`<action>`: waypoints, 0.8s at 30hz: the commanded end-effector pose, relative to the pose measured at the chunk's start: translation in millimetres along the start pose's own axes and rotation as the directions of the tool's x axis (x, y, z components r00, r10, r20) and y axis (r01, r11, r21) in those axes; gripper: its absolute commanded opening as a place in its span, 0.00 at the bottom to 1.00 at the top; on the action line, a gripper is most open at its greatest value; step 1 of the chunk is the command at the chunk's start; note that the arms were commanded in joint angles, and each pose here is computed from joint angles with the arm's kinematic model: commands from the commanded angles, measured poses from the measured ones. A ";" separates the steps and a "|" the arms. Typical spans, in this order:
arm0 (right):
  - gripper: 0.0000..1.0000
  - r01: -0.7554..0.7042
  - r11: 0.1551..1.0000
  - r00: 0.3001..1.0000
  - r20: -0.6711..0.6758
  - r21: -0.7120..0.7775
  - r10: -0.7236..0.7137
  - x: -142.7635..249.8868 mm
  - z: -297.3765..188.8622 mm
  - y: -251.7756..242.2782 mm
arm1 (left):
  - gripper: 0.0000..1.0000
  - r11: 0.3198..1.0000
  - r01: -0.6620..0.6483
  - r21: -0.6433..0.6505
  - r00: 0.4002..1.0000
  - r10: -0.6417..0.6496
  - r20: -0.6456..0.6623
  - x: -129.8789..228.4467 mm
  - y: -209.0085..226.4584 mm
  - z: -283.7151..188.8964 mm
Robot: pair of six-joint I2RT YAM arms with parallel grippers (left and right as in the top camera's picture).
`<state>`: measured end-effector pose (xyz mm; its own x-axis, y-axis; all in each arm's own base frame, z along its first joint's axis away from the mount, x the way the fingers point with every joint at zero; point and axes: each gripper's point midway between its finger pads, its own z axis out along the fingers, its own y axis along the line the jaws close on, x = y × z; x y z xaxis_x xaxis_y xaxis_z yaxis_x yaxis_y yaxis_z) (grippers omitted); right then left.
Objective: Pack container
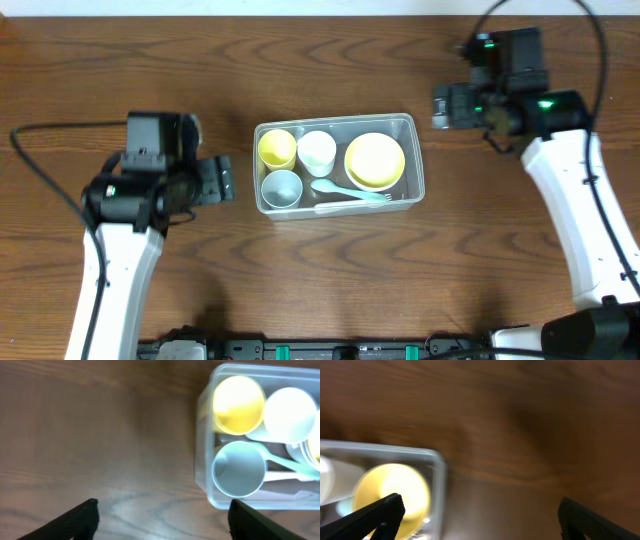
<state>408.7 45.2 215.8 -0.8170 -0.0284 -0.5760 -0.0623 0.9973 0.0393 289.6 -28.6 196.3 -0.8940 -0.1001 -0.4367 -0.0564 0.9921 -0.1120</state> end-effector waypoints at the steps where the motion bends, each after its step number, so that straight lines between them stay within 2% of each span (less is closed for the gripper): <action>1: 0.99 -0.101 0.995 0.995 -0.008 0.015 0.101 1.6 -3.2 -25.0 | 0.91 0.994 -0.110 -0.001 0.994 0.110 -0.012 -21.9 -9.0 4.3; 2: 0.99 -0.119 0.993 0.993 -0.010 0.028 0.119 2.7 -3.8 -34.0 | 0.97 0.993 -0.116 -0.008 0.993 0.116 -0.017 -27.6 -8.9 7.1; 7: 0.99 -0.170 0.983 0.985 -0.030 0.070 0.173 10.5 -5.8 -61.1 | 0.98 0.993 -0.114 -0.025 0.992 0.112 -0.049 -33.7 -6.5 24.4; 13: 0.99 -0.186 0.980 0.981 -0.035 0.076 0.189 16.3 -17.7 -63.2 | 0.98 0.993 -0.114 -0.020 0.991 0.113 -0.068 -29.1 -6.7 23.7; 19: 0.99 -0.225 0.971 0.974 0.006 0.082 0.225 34.3 -52.1 -59.7 | 0.98 0.985 -0.168 0.045 0.985 0.167 0.030 -24.7 -18.0 -9.8; 24: 0.99 -0.254 0.964 0.962 0.124 0.083 0.243 72.0 -81.5 -53.8 | 0.98 0.982 -0.185 0.045 0.970 0.175 0.167 -6.5 -15.5 -39.7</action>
<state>331.7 -15.0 238.2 -0.7734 0.1885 -0.6052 0.1556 0.9820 0.1070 297.6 -39.3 231.9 -0.8374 0.0416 -0.5449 0.0971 0.9926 -0.0735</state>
